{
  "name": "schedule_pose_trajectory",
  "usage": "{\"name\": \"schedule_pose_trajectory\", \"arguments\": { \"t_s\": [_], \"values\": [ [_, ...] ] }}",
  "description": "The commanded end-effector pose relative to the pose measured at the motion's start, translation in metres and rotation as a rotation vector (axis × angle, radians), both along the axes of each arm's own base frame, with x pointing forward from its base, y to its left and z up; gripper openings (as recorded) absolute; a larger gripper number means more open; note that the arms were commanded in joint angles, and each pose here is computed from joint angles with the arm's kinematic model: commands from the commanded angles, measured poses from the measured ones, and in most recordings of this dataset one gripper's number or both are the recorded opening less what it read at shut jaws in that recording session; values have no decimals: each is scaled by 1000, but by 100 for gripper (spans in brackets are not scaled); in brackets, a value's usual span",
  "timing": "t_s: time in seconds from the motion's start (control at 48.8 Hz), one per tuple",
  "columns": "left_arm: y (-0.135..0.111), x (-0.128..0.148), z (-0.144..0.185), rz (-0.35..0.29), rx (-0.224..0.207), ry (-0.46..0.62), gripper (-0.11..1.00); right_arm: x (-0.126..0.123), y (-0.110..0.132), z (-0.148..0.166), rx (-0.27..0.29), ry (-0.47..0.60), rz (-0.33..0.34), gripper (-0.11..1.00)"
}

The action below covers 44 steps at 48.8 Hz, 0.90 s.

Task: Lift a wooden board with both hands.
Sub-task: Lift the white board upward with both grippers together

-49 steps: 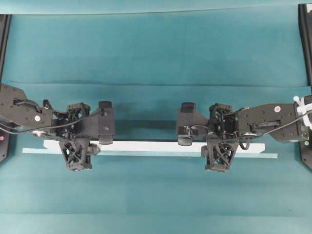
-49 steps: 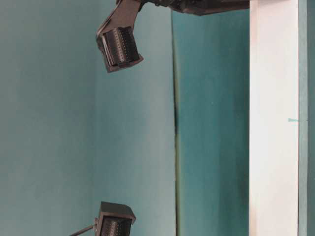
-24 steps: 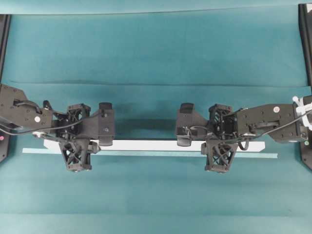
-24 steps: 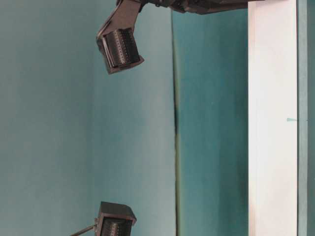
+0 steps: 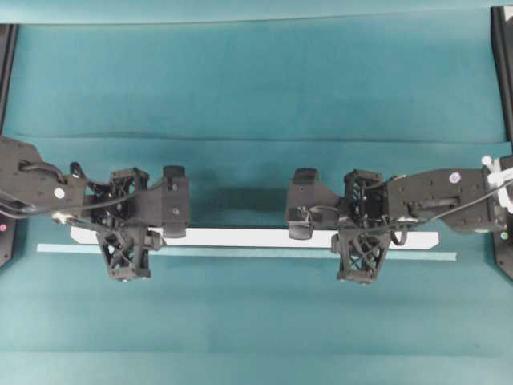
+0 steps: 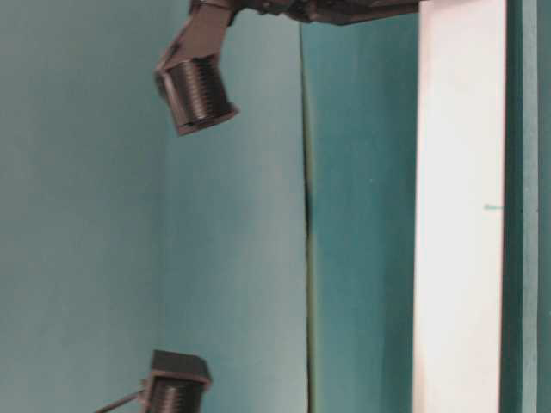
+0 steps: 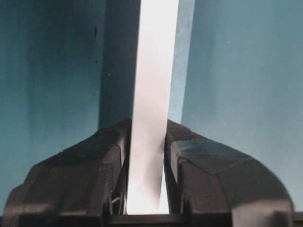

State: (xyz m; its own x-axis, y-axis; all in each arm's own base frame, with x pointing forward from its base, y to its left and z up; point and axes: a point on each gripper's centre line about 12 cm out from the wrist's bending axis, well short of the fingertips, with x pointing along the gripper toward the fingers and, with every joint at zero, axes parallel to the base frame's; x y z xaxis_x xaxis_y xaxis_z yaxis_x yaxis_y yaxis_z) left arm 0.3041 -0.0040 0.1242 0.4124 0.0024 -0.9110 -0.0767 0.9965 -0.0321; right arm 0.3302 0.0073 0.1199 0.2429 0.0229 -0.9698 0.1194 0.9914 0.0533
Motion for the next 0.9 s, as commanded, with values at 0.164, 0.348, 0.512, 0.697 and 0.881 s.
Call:
{"name": "schedule_pose_trajectory", "arguments": {
  "t_s": [0.164, 0.348, 0.512, 0.697, 0.881],
  "values": [
    [2, 4, 44, 4, 5, -31, 18, 5, -2, 40, 6, -6, -10, 22],
    [3, 1, 75, 13, 4, -57, 18, 3, -7, 71, 10, -1, -27, 22],
    [8, -5, 101, 30, 5, -37, 18, 3, -9, 96, 12, 8, -31, 22],
    [9, -6, 130, 39, 6, -42, 18, 9, -10, 116, 12, 8, -29, 22],
    [9, -6, 150, 41, 8, -25, 18, 11, -10, 134, 13, 24, -28, 22]
  ]
}}
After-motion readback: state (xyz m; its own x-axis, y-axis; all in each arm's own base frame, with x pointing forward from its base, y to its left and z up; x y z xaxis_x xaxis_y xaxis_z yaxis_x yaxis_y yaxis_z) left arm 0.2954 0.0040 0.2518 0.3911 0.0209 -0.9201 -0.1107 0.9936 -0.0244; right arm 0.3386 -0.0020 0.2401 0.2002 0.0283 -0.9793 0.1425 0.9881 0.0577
